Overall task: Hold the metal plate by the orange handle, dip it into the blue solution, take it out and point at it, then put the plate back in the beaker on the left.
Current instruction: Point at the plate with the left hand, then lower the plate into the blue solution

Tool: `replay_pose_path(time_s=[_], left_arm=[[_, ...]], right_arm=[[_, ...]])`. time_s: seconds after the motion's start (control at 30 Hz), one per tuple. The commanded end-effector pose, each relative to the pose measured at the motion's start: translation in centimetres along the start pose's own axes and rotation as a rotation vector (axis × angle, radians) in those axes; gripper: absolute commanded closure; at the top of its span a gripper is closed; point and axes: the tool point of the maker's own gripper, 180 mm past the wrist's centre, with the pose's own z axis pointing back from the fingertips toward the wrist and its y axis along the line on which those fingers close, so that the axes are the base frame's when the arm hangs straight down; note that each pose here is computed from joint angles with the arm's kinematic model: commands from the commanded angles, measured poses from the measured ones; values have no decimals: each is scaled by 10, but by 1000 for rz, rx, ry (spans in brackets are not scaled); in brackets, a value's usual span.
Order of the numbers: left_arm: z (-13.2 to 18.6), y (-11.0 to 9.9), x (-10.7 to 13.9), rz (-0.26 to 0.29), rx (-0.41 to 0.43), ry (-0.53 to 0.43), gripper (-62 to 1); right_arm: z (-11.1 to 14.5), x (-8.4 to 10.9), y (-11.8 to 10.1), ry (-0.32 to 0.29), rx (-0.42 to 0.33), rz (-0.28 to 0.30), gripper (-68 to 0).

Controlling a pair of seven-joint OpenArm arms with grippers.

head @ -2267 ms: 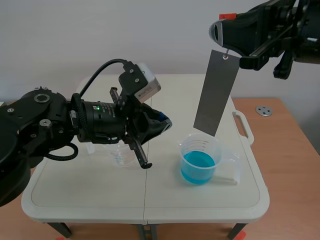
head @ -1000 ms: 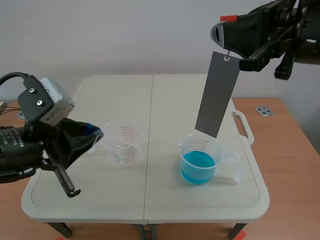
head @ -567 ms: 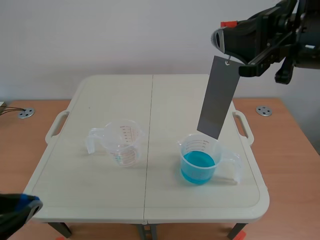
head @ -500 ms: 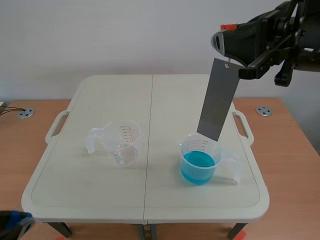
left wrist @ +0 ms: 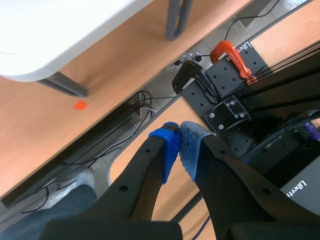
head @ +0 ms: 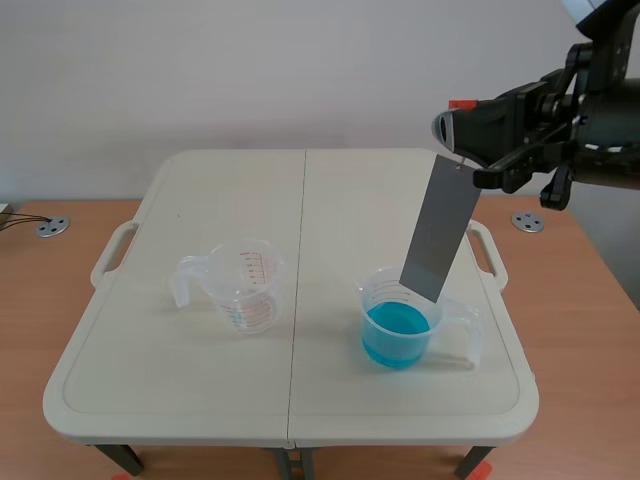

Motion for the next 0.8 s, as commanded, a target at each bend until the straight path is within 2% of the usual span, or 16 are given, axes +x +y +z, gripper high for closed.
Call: replay_pose_path(time_s=[0.0,0.77], left_arm=[[-1,0,8,4,-3,-32,-49],[-1,0,6,5,-4,-24,-49]], right_arm=[[-2,9,2,-44,12,5,-12],[-36,-63,16,51,57,-6,-11]])
